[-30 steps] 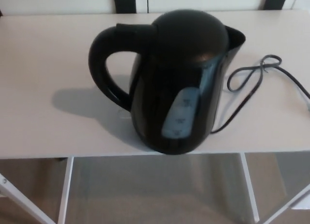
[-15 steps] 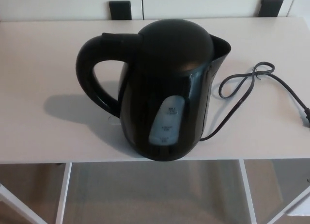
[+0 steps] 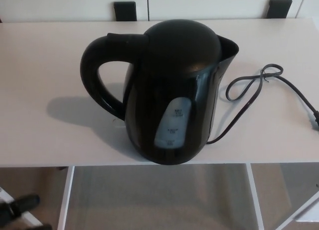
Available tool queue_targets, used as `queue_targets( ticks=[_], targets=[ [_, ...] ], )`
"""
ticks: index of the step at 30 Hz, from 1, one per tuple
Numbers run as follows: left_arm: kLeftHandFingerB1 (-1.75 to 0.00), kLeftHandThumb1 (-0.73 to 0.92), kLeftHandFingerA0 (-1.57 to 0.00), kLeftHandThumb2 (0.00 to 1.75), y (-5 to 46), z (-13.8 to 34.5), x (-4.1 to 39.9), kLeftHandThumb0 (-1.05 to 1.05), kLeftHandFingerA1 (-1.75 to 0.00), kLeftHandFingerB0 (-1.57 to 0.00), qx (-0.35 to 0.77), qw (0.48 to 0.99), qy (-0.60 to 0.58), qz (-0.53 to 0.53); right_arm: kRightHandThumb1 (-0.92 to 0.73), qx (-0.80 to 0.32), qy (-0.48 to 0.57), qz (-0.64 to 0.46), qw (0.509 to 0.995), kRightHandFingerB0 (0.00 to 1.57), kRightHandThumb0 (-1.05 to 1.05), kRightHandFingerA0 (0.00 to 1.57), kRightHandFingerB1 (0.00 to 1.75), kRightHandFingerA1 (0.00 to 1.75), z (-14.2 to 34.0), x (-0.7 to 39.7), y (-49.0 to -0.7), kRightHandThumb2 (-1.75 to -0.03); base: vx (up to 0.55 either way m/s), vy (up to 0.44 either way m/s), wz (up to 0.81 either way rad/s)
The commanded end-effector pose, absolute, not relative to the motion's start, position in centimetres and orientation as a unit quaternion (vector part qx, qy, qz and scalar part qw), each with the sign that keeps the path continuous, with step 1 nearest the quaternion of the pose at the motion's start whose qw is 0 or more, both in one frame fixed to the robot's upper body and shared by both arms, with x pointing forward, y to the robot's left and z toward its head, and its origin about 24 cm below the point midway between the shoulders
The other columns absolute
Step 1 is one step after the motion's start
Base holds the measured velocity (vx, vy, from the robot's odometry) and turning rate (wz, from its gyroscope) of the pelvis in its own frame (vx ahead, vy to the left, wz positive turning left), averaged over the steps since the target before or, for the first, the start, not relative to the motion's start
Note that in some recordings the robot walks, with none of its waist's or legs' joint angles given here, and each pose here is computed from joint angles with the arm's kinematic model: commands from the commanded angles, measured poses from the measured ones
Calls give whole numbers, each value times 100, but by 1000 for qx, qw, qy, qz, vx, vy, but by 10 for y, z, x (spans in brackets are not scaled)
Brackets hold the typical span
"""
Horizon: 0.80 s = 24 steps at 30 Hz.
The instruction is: The robot walk towards a table in front and uses its left hand to pick up the pot from the base and places it on the table
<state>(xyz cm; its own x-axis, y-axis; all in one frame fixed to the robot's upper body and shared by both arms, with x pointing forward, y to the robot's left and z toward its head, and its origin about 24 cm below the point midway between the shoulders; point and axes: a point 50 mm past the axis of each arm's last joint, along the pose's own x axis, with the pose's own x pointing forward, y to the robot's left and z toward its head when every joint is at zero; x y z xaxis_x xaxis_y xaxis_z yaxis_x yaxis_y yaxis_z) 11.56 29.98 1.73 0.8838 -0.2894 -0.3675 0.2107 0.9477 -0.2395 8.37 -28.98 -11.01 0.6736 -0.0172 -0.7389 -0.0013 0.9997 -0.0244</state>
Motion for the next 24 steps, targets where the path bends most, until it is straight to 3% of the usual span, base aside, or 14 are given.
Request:
queue_targets(
  ticks=[1,4,5,8,9,12,13,14,17,18,19,20,21,24],
  targets=[
    [-45,38,-39,77,277,237,130,-74,-55,-32,-112,858,-277,-419,-49,-21,400,-28,916,33,-32,47,57,65,-107,81,-295,-88,0,0,0],
    [-46,38,-38,77,277,254,131,-71,-57,-31,-71,872,-318,-366,-47,-17,401,-28,916,33,-35,46,57,65,-109,82,-297,-88,0,0,0],
    [-37,45,-44,54,277,258,132,-64,-51,-37,-67,877,-324,-348,-48,-16,400,-27,916,32,-34,44,56,64,-109,83,-297,-88,0,0,0],
    [-37,46,-46,54,274,266,138,-57,-52,-39,-41,892,-343,-291,-49,-21,401,-26,916,35,-35,43,57,63,-109,84,-298,-88,0,0,0],
    [-43,36,-42,71,273,267,142,-67,-55,-30,-32,899,-340,-274,-70,-22,399,-25,916,41,-30,46,48,53,-108,84,-297,-60,0,0,0],
    [-31,39,-39,53,273,267,159,-58,-44,-28,9,915,-334,-225,-49,-26,399,-25,916,32,-34,42,56,62,-108,84,-296,-88,0,0,0],
    [-37,36,-26,68,273,267,166,-58,-44,-21,44,924,-324,-197,-49,-29,397,-22,917,33,-35,42,56,62,-107,85,-296,-88,0,0,0],
    [-51,21,-10,82,272,266,173,-27,-52,-9,71,930,-314,-176,-49,-28,396,-21,918,35,-35,44,57,63,-107,85,-295,-88,0,0,0],
    [-49,18,-7,79,270,262,195,-26,-51,-6,131,942,-275,-140,-50,-15,400,-30,916,35,-32,43,56,62,-108,85,-296,-87,0,0,0],
    [-28,40,-19,52,269,261,205,-48,-32,-20,152,941,-265,-145,-50,-19,400,-31,916,36,-33,44,57,62,-108,85,-296,-87,0,0,0],
    [-28,40,-19,52,269,260,210,-48,-32,-20,161,941,-260,-146,-50,-20,400,-31,916,36,-33,44,57,62,-108,86,-296,-87,0,0,0],
    [-28,42,-18,53,269,257,219,-52,-31,-20,192,939,-246,-146,-51,-22,400,-28,916,34,-34,43,56,62,-107,85,-296,-88,0,0,0],
    [-46,21,-1,81,268,243,246,-29,-48,0,260,933,-197,-151,-50,-27,403,-25,914,33,-34,45,56,63,-107,84,-297,-88,0,0,0],
    [-46,20,-1,81,265,232,263,-30,-49,0,274,935,-163,-154,-50,-26,405,-29,914,34,-33,45,56,62,-108,84,-297,-87,0,0,0]
  ],
)
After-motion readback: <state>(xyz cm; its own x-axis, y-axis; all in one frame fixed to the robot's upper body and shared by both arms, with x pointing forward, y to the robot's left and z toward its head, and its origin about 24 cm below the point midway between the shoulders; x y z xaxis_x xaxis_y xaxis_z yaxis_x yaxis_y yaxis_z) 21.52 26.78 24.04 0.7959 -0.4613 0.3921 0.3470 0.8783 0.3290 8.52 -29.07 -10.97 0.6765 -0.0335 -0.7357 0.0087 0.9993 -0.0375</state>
